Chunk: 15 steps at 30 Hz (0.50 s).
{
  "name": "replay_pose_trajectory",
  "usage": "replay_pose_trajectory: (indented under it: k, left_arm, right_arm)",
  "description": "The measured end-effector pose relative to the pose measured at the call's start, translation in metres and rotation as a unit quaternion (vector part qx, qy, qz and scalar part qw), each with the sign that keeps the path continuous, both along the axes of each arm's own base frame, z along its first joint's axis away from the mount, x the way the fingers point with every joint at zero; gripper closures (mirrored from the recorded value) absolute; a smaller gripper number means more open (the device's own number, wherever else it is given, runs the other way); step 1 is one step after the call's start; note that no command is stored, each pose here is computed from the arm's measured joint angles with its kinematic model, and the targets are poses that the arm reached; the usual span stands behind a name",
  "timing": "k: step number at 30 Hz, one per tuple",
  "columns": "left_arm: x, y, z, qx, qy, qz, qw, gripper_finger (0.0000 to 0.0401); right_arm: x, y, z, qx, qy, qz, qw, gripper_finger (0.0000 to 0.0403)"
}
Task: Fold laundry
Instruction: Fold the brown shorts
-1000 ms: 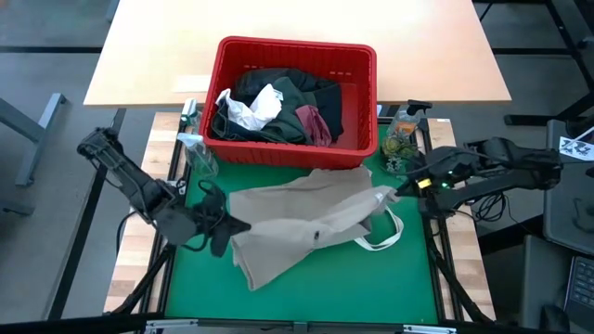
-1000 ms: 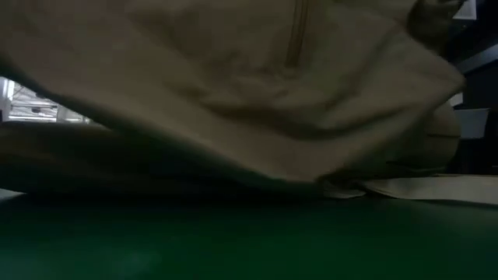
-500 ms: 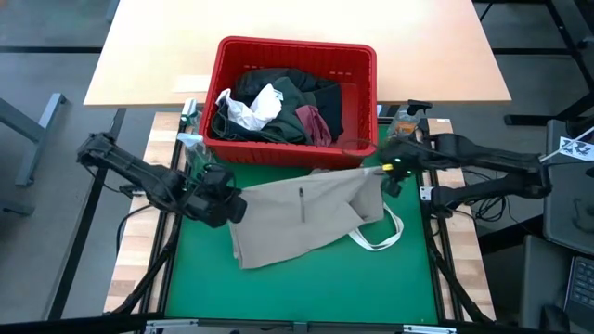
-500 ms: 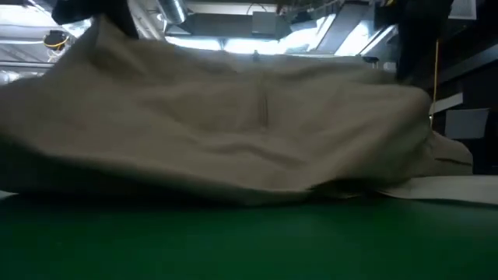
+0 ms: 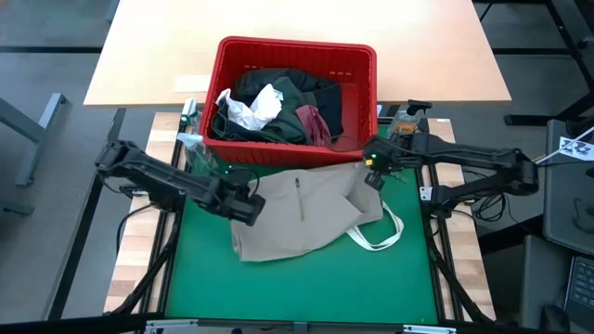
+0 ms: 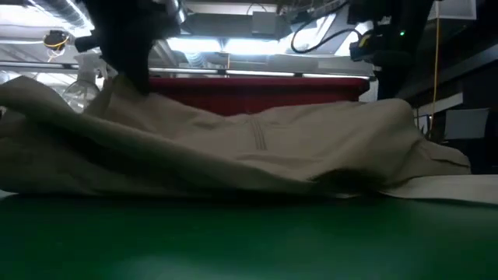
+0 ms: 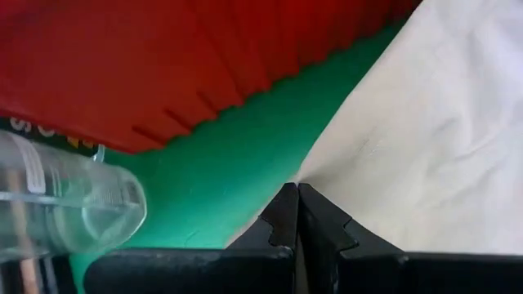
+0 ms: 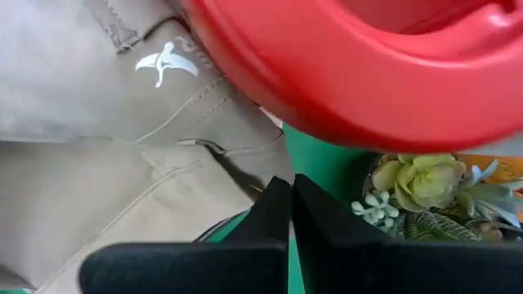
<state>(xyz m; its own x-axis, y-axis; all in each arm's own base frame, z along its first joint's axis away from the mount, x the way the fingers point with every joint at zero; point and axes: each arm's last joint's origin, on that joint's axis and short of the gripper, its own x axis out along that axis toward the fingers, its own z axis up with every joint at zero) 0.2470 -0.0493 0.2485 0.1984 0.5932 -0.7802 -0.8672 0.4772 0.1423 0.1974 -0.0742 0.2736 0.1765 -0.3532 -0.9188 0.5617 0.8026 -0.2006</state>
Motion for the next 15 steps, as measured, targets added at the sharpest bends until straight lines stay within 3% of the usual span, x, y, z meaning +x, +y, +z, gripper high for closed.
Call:
replay_pose_trajectory:
  k: [7, 15]
  left_arm:
    - [0.003, 0.0, -0.015, -0.016, 0.064, 0.005, 0.998, 0.0401]
    - [0.003, 0.001, -0.016, -0.014, 0.069, 0.009, 0.997, 0.0401]
  right_arm:
    - [0.009, -0.004, -0.005, -0.016, 0.006, 0.016, 1.0, 0.04]
    - [0.012, -0.005, -0.005, -0.022, -0.003, 0.023, 1.0, 0.04]
